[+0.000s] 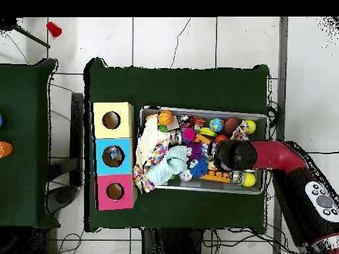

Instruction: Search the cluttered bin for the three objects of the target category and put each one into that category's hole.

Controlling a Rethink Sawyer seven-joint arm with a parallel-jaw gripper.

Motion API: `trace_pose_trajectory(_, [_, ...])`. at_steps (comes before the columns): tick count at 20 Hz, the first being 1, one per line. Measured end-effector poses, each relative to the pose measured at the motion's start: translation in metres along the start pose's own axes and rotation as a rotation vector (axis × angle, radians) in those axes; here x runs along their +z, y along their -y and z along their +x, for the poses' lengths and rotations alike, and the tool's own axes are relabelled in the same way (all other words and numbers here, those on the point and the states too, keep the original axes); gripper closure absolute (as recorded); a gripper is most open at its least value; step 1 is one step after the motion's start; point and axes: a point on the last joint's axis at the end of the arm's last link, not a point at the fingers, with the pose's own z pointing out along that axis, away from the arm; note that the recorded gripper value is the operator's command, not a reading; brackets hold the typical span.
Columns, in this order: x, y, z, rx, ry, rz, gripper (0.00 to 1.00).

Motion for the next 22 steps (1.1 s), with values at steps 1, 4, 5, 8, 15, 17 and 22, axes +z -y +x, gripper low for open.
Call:
trace_pose_trajectory(1, [0.000,0.000,0.000,0.000,0.001,0.000,1.00])
trace_pose_trajectory(4, [-0.002,0.000,-0.001,-0.001,0.004,0.003,1.00])
trace_pose_trajectory(5, [-0.005,0.001,-0.003,-0.002,0.008,0.006,1.00])
trace_pose_trajectory(8, [-0.015,0.004,-0.008,-0.004,0.025,0.021,1.00])
trace_pose_trajectory(15, [-0.054,0.007,-0.024,-0.018,0.081,0.070,1.00])
trace_pose_trajectory(17, [-0.070,0.003,-0.031,-0.028,0.104,0.090,1.00])
trace_pose_trajectory(22, [-0.087,-0.012,-0.039,-0.050,0.128,0.111,1.00])
